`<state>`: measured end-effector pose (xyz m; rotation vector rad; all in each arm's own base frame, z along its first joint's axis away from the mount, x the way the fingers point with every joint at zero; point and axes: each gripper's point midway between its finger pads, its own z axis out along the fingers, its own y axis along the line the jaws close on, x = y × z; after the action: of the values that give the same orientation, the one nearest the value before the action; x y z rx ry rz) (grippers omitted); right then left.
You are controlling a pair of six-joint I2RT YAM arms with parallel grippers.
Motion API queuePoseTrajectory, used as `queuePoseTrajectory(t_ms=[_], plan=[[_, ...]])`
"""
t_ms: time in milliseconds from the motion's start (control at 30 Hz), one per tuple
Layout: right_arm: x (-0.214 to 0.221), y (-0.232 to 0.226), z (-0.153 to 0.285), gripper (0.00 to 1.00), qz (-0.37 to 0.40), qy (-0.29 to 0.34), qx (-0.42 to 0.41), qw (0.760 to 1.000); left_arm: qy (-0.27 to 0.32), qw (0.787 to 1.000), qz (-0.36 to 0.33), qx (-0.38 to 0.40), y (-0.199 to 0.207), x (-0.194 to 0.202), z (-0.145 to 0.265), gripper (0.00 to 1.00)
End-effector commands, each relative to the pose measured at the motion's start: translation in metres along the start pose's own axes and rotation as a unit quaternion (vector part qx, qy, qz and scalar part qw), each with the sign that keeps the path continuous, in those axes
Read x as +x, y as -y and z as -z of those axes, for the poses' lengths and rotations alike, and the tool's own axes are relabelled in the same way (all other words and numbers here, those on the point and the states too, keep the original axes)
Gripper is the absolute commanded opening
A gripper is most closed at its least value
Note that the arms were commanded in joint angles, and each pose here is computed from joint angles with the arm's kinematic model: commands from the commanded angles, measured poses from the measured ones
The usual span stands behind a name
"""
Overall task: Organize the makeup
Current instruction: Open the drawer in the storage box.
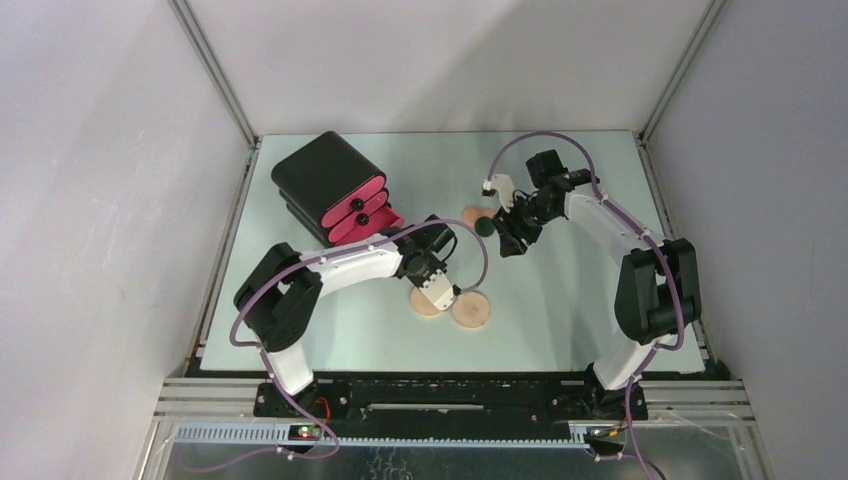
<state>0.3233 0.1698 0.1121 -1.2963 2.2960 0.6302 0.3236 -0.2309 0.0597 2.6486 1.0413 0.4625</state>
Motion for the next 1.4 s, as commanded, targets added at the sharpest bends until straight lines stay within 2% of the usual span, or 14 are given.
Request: queuePoseTrajectory(t_ms=[0,100,267,300,367,433,567,700,967,1167,1267,1367], plan=[[0.000,-0.006,0.003,0.60,0.004,0.003,-0.011,1.000,-0.003,1.000,0.006,-0.004,0.008,0.006,0.018,0.40],[-0.001,-0.007,0.002,0.60,0.006,0.002,-0.011,1.000,-0.009,1.000,0.002,0.021,0.018,0.017,0.015,0.55],[-0.002,-0.008,0.002,0.60,0.007,0.004,-0.011,1.000,-0.022,0.999,0.007,0.049,0.025,0.041,0.009,0.63],[-0.002,-0.008,0.003,0.60,0.007,0.004,-0.011,1.000,-0.019,0.998,0.008,0.054,0.027,0.044,0.007,0.70],[-0.002,-0.008,0.003,0.60,0.007,0.004,-0.011,1.000,-0.013,0.998,0.011,0.062,0.030,0.048,0.005,0.75],[-0.002,-0.008,0.003,0.60,0.006,0.003,-0.011,1.000,-0.011,0.997,0.014,0.071,0.033,0.053,0.002,0.76],[-0.001,-0.007,0.002,0.60,0.006,0.002,-0.011,1.000,-0.015,0.996,0.016,0.087,0.036,0.062,-0.005,0.72],[-0.001,-0.008,0.002,0.60,0.005,0.002,-0.011,1.000,-0.029,0.994,0.015,0.102,0.038,0.069,-0.012,0.58],[0.000,-0.007,0.000,0.60,0.005,0.000,-0.013,1.000,-0.059,0.993,0.022,0.104,0.038,0.078,-0.012,0.36],[0.001,-0.007,0.000,0.60,0.004,-0.002,-0.014,1.000,-0.038,0.996,0.018,0.082,0.036,0.064,-0.004,0.21],[0.000,-0.008,0.000,0.60,0.005,-0.001,-0.014,1.000,-0.035,0.996,0.013,0.081,0.036,0.055,-0.002,0.21],[0.000,-0.008,0.000,0.60,0.005,-0.001,-0.014,1.000,-0.037,0.996,0.012,0.081,0.039,0.053,-0.002,0.42]])
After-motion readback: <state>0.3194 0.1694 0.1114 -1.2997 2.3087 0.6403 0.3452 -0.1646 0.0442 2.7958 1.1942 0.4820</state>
